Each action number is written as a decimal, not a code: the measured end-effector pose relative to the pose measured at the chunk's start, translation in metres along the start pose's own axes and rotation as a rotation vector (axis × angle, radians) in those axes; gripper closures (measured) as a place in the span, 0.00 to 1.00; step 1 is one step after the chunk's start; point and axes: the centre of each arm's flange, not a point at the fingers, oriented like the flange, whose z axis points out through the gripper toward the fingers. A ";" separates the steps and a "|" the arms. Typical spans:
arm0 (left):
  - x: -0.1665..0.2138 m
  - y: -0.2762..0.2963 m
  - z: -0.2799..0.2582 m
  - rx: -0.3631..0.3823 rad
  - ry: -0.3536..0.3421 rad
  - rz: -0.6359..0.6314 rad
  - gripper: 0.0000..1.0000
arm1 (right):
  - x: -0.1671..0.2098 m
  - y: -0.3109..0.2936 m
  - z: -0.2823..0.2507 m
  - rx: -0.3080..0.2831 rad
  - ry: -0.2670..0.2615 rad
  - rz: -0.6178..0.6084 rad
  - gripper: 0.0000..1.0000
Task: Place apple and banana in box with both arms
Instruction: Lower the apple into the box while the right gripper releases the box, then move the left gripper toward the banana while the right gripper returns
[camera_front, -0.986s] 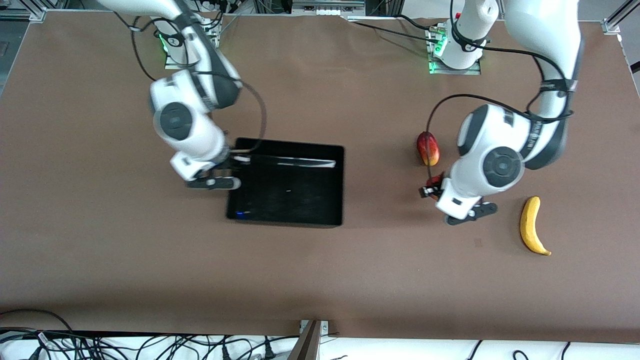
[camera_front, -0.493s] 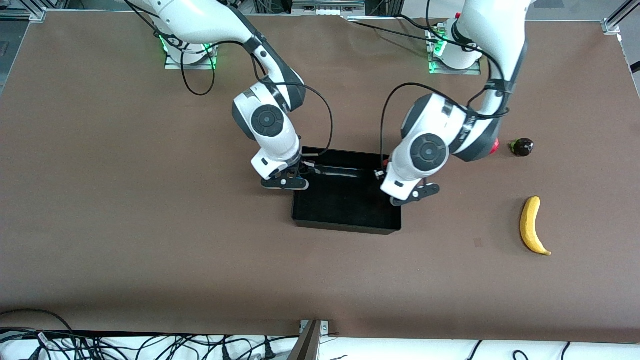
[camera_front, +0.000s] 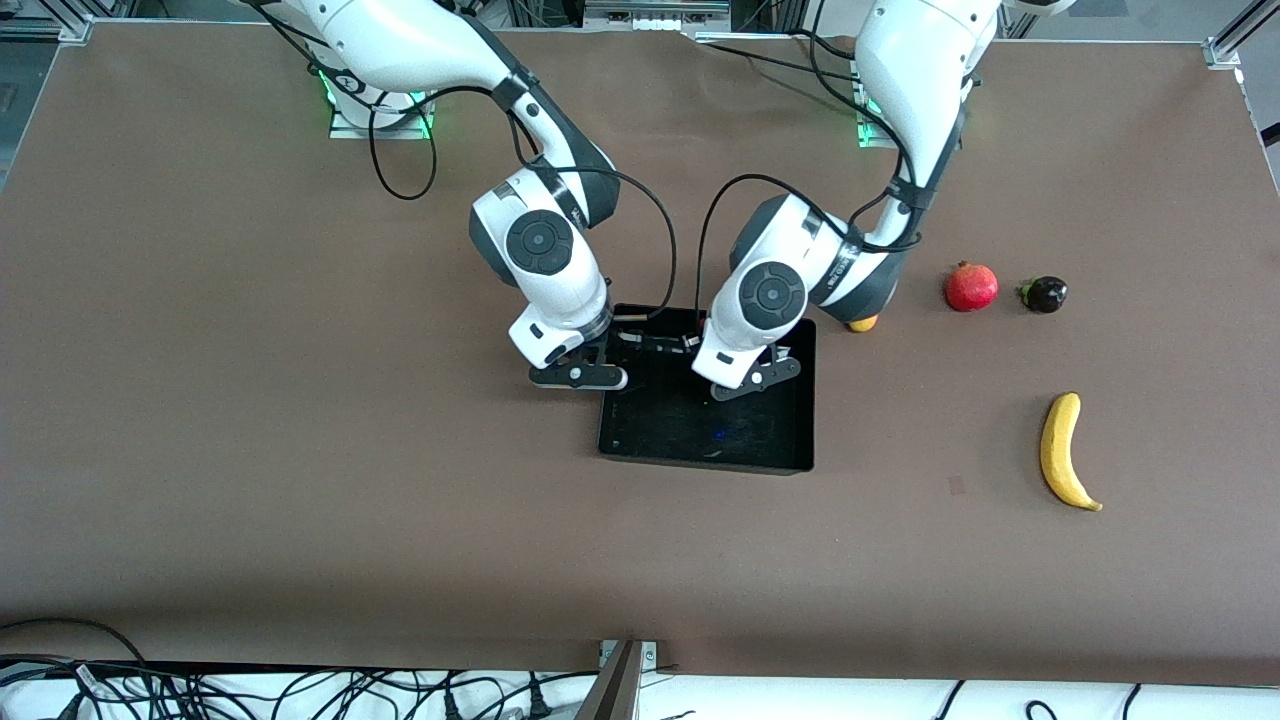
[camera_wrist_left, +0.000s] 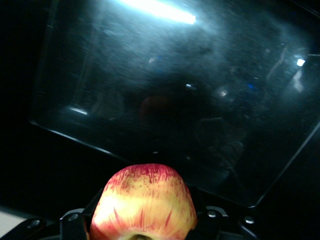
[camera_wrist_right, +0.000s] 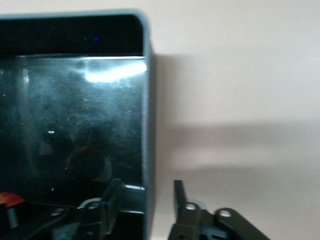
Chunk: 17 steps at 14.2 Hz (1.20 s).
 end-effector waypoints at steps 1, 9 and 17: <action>-0.003 0.005 0.006 -0.013 0.008 -0.003 0.33 | 0.006 0.008 -0.013 -0.011 -0.006 0.003 0.36; -0.011 0.027 0.066 -0.065 0.071 -0.027 0.33 | 0.079 0.166 -0.141 -0.088 -0.085 -0.050 0.00; -0.009 0.028 0.067 -0.062 0.068 -0.056 0.24 | 0.103 0.278 -0.240 -0.141 -0.087 -0.041 0.00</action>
